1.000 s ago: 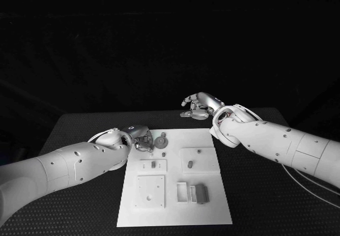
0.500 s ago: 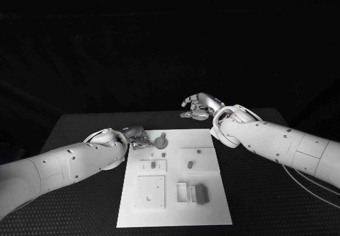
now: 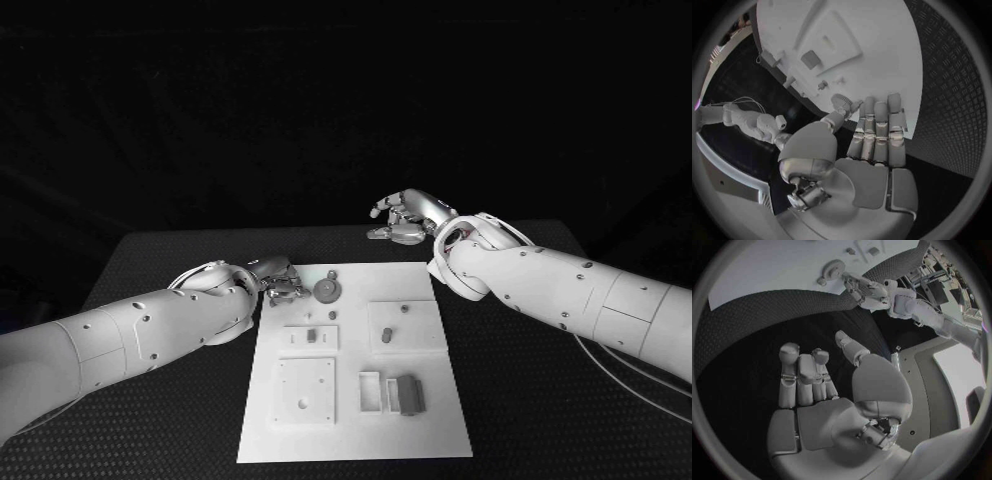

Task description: Assemble the parts on the task board

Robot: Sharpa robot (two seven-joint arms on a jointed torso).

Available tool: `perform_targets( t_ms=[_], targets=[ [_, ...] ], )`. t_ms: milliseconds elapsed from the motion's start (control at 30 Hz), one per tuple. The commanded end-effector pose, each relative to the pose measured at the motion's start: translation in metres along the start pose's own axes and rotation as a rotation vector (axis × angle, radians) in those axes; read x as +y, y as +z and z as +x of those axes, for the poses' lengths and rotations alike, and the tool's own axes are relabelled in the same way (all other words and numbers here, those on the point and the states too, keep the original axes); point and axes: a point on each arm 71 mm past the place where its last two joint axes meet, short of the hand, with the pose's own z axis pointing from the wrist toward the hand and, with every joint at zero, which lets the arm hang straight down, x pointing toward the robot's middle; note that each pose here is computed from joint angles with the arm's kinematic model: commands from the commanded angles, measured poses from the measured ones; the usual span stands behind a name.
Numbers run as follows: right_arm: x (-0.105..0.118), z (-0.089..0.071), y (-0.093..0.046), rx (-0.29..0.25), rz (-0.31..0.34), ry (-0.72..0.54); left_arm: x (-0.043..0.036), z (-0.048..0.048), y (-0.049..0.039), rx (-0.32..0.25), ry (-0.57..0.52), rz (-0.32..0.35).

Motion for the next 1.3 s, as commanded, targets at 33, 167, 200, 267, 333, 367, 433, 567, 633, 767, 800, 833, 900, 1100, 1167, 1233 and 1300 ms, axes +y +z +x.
perform_targets(
  t_ms=[33, 167, 200, 267, 333, 367, 433, 567, 633, 767, 800, 833, 900, 1100, 1167, 1233, 1300],
  targets=[
    [0.0006, 0.0012, 0.0002, 0.015, -0.003, 0.0, 0.0027, 0.0137, -0.0011, 0.076, -0.016, -0.024],
    [0.0004, 0.0012, 0.0002, 0.016, -0.003, 0.0, 0.0031, 0.0137, -0.0012, 0.077, -0.021, -0.026],
    [0.0002, 0.0012, 0.0002, 0.016, -0.002, 0.0, 0.003, 0.0136, -0.0011, 0.076, -0.021, -0.025],
    [0.0, 0.0012, 0.0002, 0.016, -0.002, 0.0, 0.0028, 0.0136, -0.0012, 0.075, -0.022, -0.024],
    [-0.0004, 0.0012, 0.0002, 0.018, 0.0, -0.001, 0.0028, 0.0135, -0.0012, 0.073, -0.022, -0.024],
    [-0.0008, 0.0011, 0.0003, 0.018, 0.002, -0.001, 0.0028, 0.0135, -0.0012, 0.073, -0.022, -0.024],
    [-0.0009, 0.0012, 0.0004, 0.019, 0.002, -0.001, 0.003, 0.0134, -0.0013, 0.073, -0.022, -0.024],
    [-0.0012, 0.0014, 0.0004, 0.02, 0.003, -0.002, 0.0036, 0.0132, -0.0015, 0.072, -0.022, -0.025],
    [-0.0014, 0.0014, 0.0004, 0.02, 0.004, -0.002, 0.0037, 0.013, -0.0015, 0.07, -0.022, -0.025],
    [-0.0014, 0.0015, 0.0004, 0.02, 0.004, -0.002, 0.0043, 0.0128, -0.0013, 0.069, -0.024, -0.028],
    [-0.0014, 0.0016, 0.0004, 0.021, 0.004, -0.002, 0.0045, 0.0127, -0.0013, 0.068, -0.026, -0.031],
    [-0.0015, 0.0015, 0.0004, 0.021, 0.004, -0.002, 0.0048, 0.0125, -0.0013, 0.067, -0.032, -0.033],
    [-0.0016, 0.0015, 0.0004, 0.02, 0.004, -0.002, 0.0054, 0.0123, -0.0013, 0.065, -0.031, -0.036],
    [-0.0019, 0.0014, 0.0003, 0.02, 0.005, -0.002, 0.0077, 0.0112, -0.0011, 0.058, -0.063, -0.052],
    [-0.002, 0.0014, 0.0003, 0.021, 0.005, -0.002, 0.0086, 0.011, -0.001, 0.059, -0.08, -0.057],
    [-0.0024, 0.0013, 0.0003, 0.021, 0.007, -0.002, 0.0099, 0.011, -0.001, 0.062, -0.106, -0.066],
    [-0.0025, 0.0013, 0.0002, 0.022, 0.007, -0.003, 0.0112, 0.0113, -0.0011, 0.07, -0.142, -0.078]
  ],
)
